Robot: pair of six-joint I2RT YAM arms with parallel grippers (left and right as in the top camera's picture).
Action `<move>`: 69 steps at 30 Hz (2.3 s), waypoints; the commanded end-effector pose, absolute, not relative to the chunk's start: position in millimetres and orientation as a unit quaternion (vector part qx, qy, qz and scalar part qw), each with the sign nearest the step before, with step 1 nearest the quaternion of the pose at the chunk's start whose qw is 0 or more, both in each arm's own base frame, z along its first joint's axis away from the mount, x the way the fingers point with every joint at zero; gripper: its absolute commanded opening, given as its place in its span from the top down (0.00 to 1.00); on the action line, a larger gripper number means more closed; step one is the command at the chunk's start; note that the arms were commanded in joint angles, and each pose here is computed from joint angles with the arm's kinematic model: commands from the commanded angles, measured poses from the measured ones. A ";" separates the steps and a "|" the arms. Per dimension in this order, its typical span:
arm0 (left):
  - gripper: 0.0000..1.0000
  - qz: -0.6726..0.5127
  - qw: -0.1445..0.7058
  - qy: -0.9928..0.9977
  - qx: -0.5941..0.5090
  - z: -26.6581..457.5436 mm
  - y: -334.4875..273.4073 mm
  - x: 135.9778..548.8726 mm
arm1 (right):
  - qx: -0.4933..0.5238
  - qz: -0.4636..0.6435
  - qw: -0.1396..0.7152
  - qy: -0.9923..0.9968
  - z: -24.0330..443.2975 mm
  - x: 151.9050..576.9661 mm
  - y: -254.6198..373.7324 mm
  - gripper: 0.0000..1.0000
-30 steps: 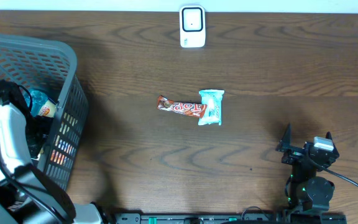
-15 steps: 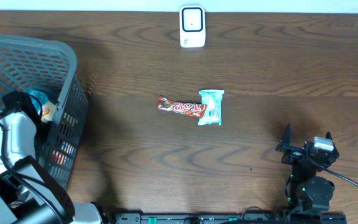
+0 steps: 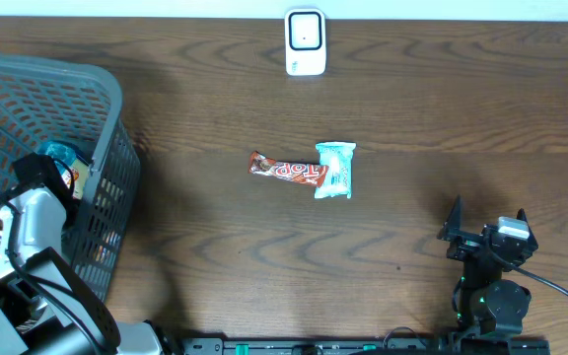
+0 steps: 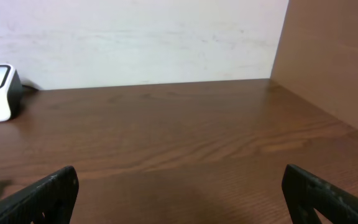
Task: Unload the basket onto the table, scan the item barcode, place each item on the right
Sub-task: 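Reach the left gripper into the basket and grasp the small orange packet, then place the small orange packet on the table above the chocolate bar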
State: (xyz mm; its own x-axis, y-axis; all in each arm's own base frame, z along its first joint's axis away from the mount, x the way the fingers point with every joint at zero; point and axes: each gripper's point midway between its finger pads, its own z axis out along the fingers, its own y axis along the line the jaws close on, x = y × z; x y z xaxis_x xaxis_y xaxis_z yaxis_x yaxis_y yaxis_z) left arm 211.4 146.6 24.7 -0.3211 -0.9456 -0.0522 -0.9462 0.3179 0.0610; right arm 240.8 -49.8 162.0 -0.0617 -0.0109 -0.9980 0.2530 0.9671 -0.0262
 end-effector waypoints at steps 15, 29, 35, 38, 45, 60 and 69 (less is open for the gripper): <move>0.54 -0.016 0.224 0.790 -0.570 216.9 148.1 240.8 | 0.079 -0.103 0.679 0.723 160.9 240.7 -50.2 0.01; 0.54 -0.265 0.442 0.717 -0.469 360.1 45.7 271.5 | 0.079 -0.103 0.679 0.723 160.9 240.7 -50.2 0.01; 0.54 -0.283 0.403 0.772 -0.401 341.4 -16.5 312.9 | 0.079 -0.103 0.679 0.723 160.9 240.7 -50.2 0.01; 0.54 -0.267 0.384 0.798 -0.380 320.5 -42.8 336.5 | 0.079 -0.103 0.679 0.723 160.9 240.7 -50.2 0.01; 0.54 -0.215 0.310 0.849 -0.369 237.5 -96.6 386.7 | 0.079 -0.103 0.679 0.723 160.9 240.7 -50.2 0.01; 0.53 -0.132 0.150 0.888 -0.415 43.1 -163.7 414.3 | 0.079 -0.103 0.679 0.723 160.9 240.7 -50.2 0.01; 0.49 -0.086 0.143 0.892 -0.421 1.7 -153.8 414.2 | 0.079 -0.103 0.679 0.723 160.9 240.7 -50.2 0.01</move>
State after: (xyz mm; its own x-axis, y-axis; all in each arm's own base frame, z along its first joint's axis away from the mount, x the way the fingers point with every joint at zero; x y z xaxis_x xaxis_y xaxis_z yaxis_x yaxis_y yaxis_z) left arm 414.3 -162.3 19.7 -0.6222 -0.7662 -0.1607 -0.7024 0.6370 -0.3175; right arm 240.8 -49.8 162.0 -0.0617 -0.0109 -0.9980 0.2530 0.9671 -0.0262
